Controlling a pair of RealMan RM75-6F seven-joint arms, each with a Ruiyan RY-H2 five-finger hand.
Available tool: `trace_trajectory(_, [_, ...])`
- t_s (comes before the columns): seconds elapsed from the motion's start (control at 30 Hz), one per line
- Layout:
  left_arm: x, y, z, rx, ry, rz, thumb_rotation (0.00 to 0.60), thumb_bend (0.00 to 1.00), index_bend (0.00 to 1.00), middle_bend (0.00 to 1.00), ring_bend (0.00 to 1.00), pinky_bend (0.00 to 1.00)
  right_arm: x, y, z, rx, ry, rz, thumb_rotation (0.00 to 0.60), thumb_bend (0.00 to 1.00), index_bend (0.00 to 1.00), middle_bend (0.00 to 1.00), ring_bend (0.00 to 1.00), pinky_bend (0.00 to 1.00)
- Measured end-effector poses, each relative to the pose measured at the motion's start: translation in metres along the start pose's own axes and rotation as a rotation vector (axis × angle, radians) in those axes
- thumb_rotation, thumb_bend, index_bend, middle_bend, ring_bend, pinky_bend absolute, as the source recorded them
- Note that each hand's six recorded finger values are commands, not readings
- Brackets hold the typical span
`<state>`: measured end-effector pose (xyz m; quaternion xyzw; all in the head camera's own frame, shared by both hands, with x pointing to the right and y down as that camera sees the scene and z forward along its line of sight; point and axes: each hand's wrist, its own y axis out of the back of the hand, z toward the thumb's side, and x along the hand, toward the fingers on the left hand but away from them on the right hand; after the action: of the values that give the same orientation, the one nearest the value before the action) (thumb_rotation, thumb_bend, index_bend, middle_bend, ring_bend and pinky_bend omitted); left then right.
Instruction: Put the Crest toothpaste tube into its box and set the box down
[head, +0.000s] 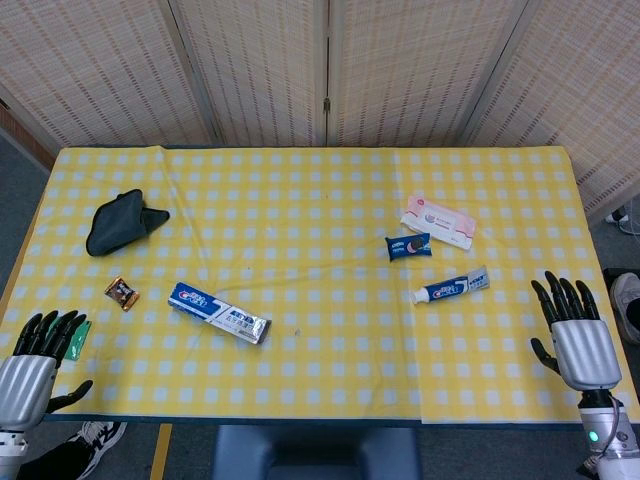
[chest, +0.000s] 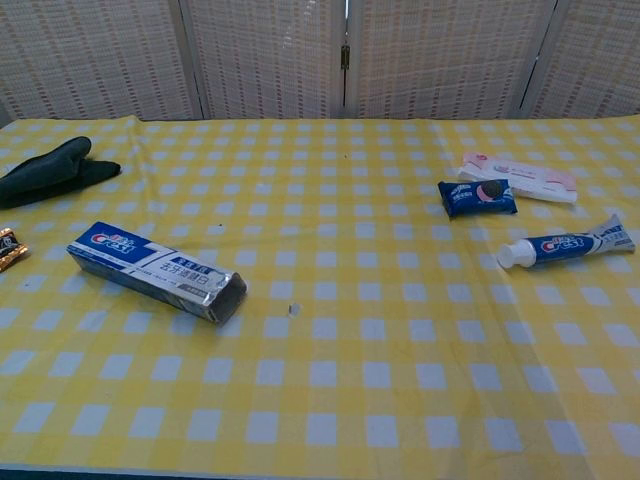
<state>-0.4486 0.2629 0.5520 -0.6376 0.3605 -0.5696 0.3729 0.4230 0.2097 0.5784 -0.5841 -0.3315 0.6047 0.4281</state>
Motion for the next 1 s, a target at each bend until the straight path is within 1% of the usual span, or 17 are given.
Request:
trace_trajectory(0.13, [0.003, -0.004, 0.001, -0.004, -0.005, -0.018, 0.6, 0.2, 0.13, 0.14, 0.06, 0.0, 0.002, -0.002, 0.0, 0.012, -0.002, 0.006, 0.6, 0.34, 0.0, 0.0, 0.0, 0.0])
trace_trajectory(0.27, [0.004, -0.007, 0.006, -0.031, -0.021, -0.027, 0.6, 0.2, 0.13, 0.14, 0.06, 0.0, 0.004, -0.002, -0.001, 0.014, -0.002, 0.006, 0.6, 0.34, 0.0, 0.0, 0.0, 0.0])
trace_trajectory(0.37, [0.006, -0.009, 0.013, -0.055, -0.05, -0.032, 0.6, 0.2, 0.14, 0.14, 0.07, 0.0, 0.007, -0.003, -0.003, 0.011, 0.003, 0.016, 0.6, 0.34, 0.0, 0.0, 0.0, 0.0])
trace_trajectory(0.57, [0.014, -0.023, 0.029, -0.029, -0.13, -0.074, 0.6, 0.2, 0.16, 0.18, 0.1, 0.0, 0.007, 0.002, -0.001, -0.008, 0.015, -0.002, 0.6, 0.34, 0.0, 0.0, 0.0, 0.0])
trace_trajectory(0.67, [0.028, -0.03, 0.042, -0.006, -0.203, -0.095, 0.6, 0.21, 0.17, 0.19, 0.12, 0.0, 0.005, -0.002, 0.003, -0.009, 0.02, 0.01, 0.6, 0.34, 0.0, 0.0, 0.0, 0.0])
trace_trajectory(0.8, [0.057, -0.036, 0.057, 0.02, -0.299, -0.131, 0.6, 0.22, 0.19, 0.2, 0.12, 0.0, 0.002, -0.008, 0.006, -0.003, 0.025, 0.035, 0.6, 0.34, 0.0, 0.0, 0.0, 0.0])
trace_trajectory(0.87, [0.07, -0.039, 0.06, 0.014, -0.324, -0.148, 0.6, 0.22, 0.19, 0.2, 0.12, 0.0, 0.002, -0.01, 0.007, -0.005, 0.026, 0.041, 0.6, 0.34, 0.0, 0.0, 0.0, 0.0])
trace_trajectory(1.0, [0.101, -0.05, 0.065, -0.015, -0.367, -0.215, 0.6, 0.22, 0.18, 0.2, 0.12, 0.0, -0.001, -0.011, 0.007, -0.004, 0.015, 0.04, 0.6, 0.34, 0.0, 0.0, 0.0, 0.0])
